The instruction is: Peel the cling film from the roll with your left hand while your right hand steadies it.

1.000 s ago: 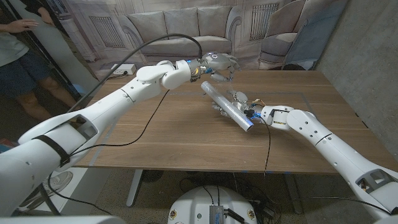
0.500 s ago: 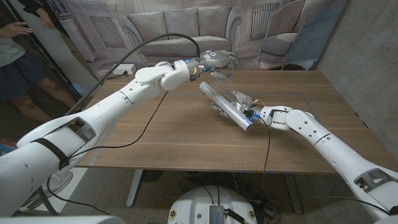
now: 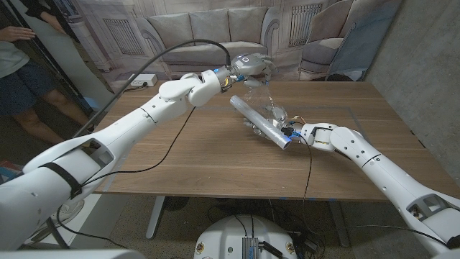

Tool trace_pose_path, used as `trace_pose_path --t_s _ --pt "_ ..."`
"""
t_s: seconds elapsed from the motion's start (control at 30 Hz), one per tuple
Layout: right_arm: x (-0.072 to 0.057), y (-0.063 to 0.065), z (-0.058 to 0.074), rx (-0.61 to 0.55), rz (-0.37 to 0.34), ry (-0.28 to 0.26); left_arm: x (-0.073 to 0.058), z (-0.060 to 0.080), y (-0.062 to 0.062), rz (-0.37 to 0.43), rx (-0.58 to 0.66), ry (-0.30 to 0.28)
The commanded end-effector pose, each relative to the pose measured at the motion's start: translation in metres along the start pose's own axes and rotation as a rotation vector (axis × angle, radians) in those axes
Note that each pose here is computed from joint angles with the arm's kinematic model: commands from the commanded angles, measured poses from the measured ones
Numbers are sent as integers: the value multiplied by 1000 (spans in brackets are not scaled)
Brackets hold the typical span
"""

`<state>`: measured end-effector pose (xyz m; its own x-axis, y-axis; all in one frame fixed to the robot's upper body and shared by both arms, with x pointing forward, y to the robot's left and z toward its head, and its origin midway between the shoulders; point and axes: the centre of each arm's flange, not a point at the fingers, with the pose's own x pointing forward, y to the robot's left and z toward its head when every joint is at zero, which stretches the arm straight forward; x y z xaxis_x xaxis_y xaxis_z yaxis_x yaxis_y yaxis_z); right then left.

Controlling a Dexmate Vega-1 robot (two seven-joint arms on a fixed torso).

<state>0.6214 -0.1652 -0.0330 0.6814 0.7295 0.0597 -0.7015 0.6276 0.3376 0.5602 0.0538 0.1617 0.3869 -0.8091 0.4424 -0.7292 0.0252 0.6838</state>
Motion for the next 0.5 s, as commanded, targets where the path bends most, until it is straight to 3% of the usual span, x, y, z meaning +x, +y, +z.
trace_pose_path --t_s 0.03,0.3,0.5 --pt "0 -4 0 34 18 -8 4 3 5 46 0 -1" --pt "0 -5 0 38 22 -14 5 4 8 41 -10 -9" --pt "-1 -6 1 37 22 -17 3 4 12 86 -10 -8"
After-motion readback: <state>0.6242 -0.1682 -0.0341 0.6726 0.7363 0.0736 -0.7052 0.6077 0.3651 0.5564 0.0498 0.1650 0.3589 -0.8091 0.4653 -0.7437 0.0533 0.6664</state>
